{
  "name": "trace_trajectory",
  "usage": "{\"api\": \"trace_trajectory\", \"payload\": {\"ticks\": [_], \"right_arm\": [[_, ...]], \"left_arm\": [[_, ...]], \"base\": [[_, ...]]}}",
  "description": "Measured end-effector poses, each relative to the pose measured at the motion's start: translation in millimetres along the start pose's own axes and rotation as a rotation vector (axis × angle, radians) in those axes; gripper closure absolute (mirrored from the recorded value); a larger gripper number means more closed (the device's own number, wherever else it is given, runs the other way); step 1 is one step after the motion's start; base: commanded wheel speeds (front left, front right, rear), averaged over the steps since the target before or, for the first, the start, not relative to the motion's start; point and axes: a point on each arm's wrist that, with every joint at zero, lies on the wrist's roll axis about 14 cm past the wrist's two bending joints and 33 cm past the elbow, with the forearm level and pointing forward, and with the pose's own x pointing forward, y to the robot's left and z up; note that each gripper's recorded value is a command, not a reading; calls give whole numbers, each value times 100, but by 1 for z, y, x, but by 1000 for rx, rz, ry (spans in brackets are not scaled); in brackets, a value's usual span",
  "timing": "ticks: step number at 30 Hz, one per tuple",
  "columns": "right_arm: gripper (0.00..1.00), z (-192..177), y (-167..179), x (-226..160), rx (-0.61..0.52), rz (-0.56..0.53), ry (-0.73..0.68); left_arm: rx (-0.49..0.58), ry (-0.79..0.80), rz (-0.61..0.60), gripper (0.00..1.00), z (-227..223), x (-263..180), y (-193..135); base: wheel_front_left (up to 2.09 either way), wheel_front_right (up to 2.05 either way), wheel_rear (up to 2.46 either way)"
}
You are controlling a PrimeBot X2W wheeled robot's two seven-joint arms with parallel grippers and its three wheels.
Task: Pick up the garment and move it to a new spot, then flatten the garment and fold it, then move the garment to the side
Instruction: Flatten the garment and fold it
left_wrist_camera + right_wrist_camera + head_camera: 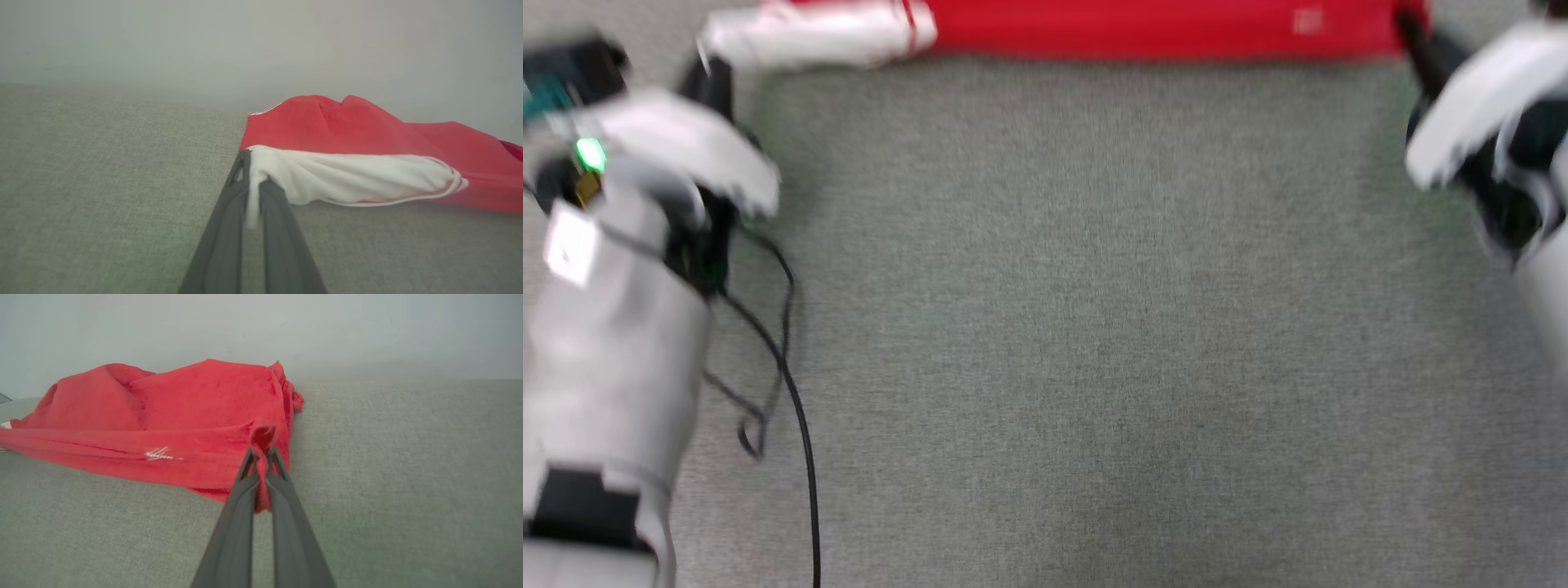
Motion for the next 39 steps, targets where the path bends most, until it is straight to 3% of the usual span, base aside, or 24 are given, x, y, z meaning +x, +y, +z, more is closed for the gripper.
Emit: {"api": "trace_trajectory", "payload": {"ticks": [17,30,39], "right_arm": [[100,-61,1,-126,33,4,37],[100,-124,-3,-211,119,-39,88],[100,-156,4,-253,151,-60,140]], "left_arm": [[-18,-26,89,100,-17,-161,20],[-91,83,191,100,-43,-276,22],[-168,154,238,100,-58,-330,19]], "base": [[0,0,0],[0,0,0],[0,0,0]]}}
